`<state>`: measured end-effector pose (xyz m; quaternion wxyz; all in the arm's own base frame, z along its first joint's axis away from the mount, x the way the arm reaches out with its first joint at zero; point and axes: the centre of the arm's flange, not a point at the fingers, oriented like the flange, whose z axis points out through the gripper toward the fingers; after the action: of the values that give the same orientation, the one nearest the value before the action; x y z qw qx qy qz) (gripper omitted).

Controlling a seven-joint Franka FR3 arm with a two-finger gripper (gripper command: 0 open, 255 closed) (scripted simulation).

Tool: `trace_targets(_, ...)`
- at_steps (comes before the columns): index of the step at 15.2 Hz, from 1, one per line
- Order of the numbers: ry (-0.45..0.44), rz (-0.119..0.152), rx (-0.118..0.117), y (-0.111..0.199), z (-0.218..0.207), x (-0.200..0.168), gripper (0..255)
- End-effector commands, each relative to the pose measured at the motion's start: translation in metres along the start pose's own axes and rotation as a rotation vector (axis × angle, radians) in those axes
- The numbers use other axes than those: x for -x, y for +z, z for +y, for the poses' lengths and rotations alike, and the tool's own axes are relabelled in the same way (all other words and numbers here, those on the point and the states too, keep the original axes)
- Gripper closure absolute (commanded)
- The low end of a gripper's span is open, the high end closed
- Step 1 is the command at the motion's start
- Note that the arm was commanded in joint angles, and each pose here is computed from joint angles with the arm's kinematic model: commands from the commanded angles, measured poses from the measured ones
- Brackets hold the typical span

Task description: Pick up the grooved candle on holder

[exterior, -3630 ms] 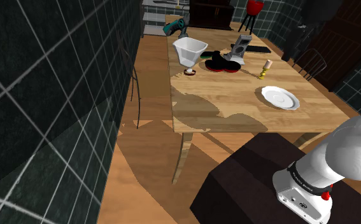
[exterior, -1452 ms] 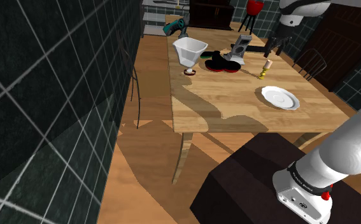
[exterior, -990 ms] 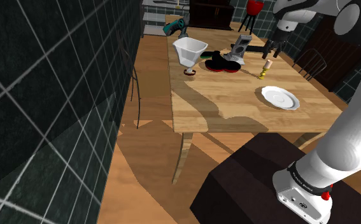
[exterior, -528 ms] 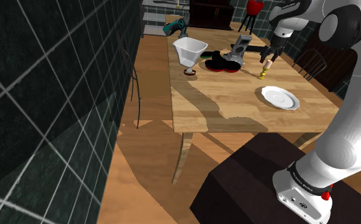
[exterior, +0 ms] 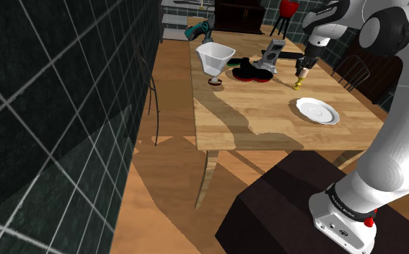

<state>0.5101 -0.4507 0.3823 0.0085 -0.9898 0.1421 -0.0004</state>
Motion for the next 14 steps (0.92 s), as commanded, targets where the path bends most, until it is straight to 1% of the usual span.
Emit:
trace_targets(1,-0.001,-0.002,-0.001,0.001,-0.001,0.0,255)
trace_targets(6,-0.001,-0.002,-0.001,0.001,0.0,0.0,255)
trace_targets(14,-0.001,-0.002,-0.001,-0.041,-0.001,0.0,255)
